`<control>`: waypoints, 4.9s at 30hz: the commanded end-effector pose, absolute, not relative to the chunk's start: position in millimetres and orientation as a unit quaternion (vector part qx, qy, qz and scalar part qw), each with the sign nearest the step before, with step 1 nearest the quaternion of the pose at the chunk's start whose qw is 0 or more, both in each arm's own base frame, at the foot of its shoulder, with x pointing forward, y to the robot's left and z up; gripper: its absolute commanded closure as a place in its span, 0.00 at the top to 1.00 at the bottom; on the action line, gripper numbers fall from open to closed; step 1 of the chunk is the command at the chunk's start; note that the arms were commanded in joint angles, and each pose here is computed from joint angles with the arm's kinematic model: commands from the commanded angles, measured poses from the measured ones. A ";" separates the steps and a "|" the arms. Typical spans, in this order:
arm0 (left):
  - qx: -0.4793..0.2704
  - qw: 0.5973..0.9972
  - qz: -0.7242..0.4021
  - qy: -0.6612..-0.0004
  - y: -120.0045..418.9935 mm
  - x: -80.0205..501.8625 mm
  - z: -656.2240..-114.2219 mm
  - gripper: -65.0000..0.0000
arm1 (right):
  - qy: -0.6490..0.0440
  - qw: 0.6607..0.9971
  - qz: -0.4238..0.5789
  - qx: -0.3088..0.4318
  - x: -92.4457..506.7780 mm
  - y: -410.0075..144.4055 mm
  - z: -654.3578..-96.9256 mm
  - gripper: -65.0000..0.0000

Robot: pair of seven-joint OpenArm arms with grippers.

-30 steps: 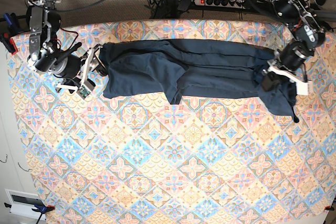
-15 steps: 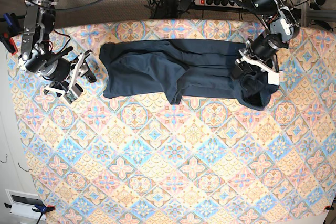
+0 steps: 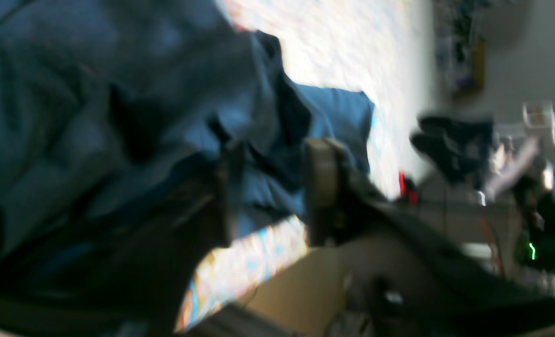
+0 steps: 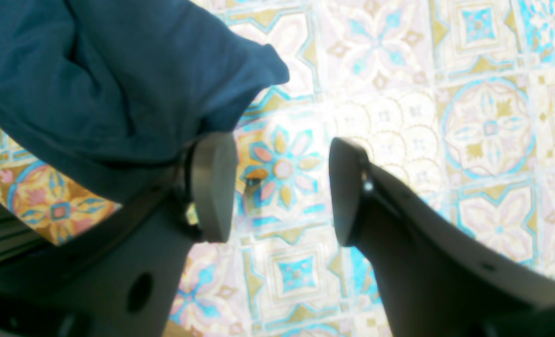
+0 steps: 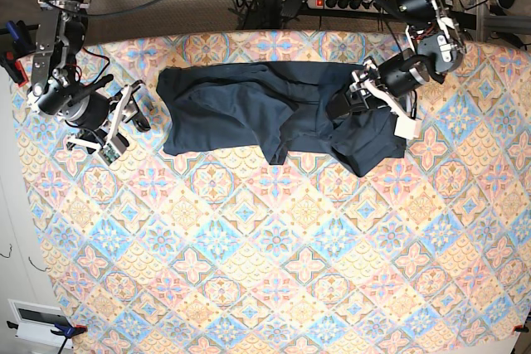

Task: Layout the t-shirt on the table in an organized manner, then fold the t-shirt properly
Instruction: 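Grasp the strip end with the left gripper and fold it toward the middle, then grasp the other strip end with the right gripper, then fold the held end with the right gripper over the shirt toward the left gripper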

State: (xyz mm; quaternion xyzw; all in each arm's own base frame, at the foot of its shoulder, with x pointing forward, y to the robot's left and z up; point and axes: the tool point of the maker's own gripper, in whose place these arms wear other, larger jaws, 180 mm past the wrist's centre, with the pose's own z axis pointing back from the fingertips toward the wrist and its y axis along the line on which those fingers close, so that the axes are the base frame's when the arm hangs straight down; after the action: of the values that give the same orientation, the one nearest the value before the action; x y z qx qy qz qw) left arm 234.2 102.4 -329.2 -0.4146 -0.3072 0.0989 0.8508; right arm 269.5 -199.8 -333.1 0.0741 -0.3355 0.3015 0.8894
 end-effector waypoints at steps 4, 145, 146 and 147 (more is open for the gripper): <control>-0.428 0.838 0.062 -0.333 112.6 232.7 -299.2 0.49 | -0.357 0.879 0.307 0.070 277.4 -201.1 -319.4 0.46; -0.363 0.835 0.143 -0.388 212.2 285.2 -308.4 0.42 | -0.350 0.903 0.043 0.246 325.4 -224.9 -376.1 0.01; -0.363 0.836 0.143 -0.387 212.2 284.7 -308.9 0.42 | -0.355 0.903 0.045 0.236 330.7 -230.7 -371.5 0.01; -0.363 0.836 0.143 -0.386 212.2 284.3 -309.3 0.42 | -0.361 0.904 0.047 0.226 335.5 -237.5 -366.3 0.01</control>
State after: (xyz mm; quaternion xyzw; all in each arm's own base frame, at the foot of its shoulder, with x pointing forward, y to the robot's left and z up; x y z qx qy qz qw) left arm 278.9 209.0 -321.5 -0.3610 -0.3675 0.1513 0.8437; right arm 328.7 -236.0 -376.9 0.2268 -0.3448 0.0407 0.9100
